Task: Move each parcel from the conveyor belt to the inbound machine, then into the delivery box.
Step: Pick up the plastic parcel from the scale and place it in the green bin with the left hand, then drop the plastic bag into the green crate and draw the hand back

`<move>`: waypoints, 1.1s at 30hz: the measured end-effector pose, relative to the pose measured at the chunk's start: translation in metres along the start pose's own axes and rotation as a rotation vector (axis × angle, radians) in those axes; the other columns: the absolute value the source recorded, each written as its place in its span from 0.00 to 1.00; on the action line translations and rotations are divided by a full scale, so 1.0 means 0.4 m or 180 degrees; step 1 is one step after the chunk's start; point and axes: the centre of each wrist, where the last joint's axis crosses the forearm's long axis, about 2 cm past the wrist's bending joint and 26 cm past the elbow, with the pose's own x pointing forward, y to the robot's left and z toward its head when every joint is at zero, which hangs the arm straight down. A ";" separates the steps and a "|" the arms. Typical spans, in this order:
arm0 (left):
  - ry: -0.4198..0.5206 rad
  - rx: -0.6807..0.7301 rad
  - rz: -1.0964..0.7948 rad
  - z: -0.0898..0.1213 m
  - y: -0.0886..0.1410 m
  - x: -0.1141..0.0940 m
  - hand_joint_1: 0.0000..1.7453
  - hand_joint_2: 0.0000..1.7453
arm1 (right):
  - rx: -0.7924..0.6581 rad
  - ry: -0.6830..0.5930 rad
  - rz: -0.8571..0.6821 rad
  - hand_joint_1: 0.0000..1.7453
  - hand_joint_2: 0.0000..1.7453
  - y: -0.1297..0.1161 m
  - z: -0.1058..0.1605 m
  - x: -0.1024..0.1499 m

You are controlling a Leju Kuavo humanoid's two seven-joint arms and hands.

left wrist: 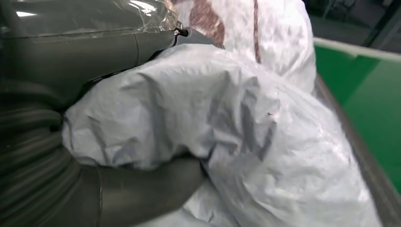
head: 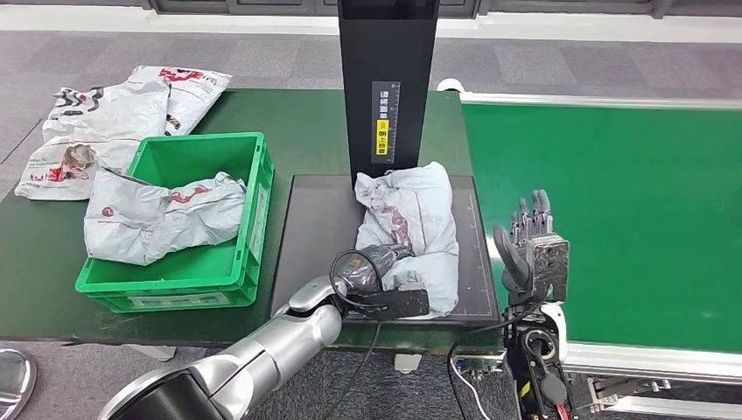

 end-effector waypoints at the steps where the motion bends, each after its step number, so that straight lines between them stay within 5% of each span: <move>1: -0.0015 0.0051 0.0023 0.000 0.002 -0.001 1.00 1.00 | -0.0007 -0.0012 -0.0002 0.00 1.00 -0.001 0.002 0.003; 8: -0.0139 0.0746 0.0314 -0.006 0.035 -0.004 1.00 1.00 | -0.0121 -0.0120 -0.0034 0.00 1.00 -0.003 0.000 0.026; 15: -0.0346 0.1906 0.0362 -0.034 0.207 0.007 1.00 1.00 | -0.0168 -0.0116 -0.0060 0.00 1.00 -0.006 -0.004 0.030; 21: -0.0394 0.2178 0.0354 -0.034 0.272 0.010 1.00 1.00 | -0.0171 -0.0120 -0.0069 0.00 1.00 -0.006 -0.005 0.031; 28: -0.0422 0.3080 0.0278 0.008 0.409 -0.014 1.00 1.00 | -0.0204 -0.0167 -0.0057 0.00 1.00 -0.004 -0.013 0.036; 33: -0.0245 0.3666 0.0261 0.073 0.452 -0.093 1.00 1.00 | -0.0273 -0.0161 -0.0075 0.00 1.00 -0.011 -0.003 0.035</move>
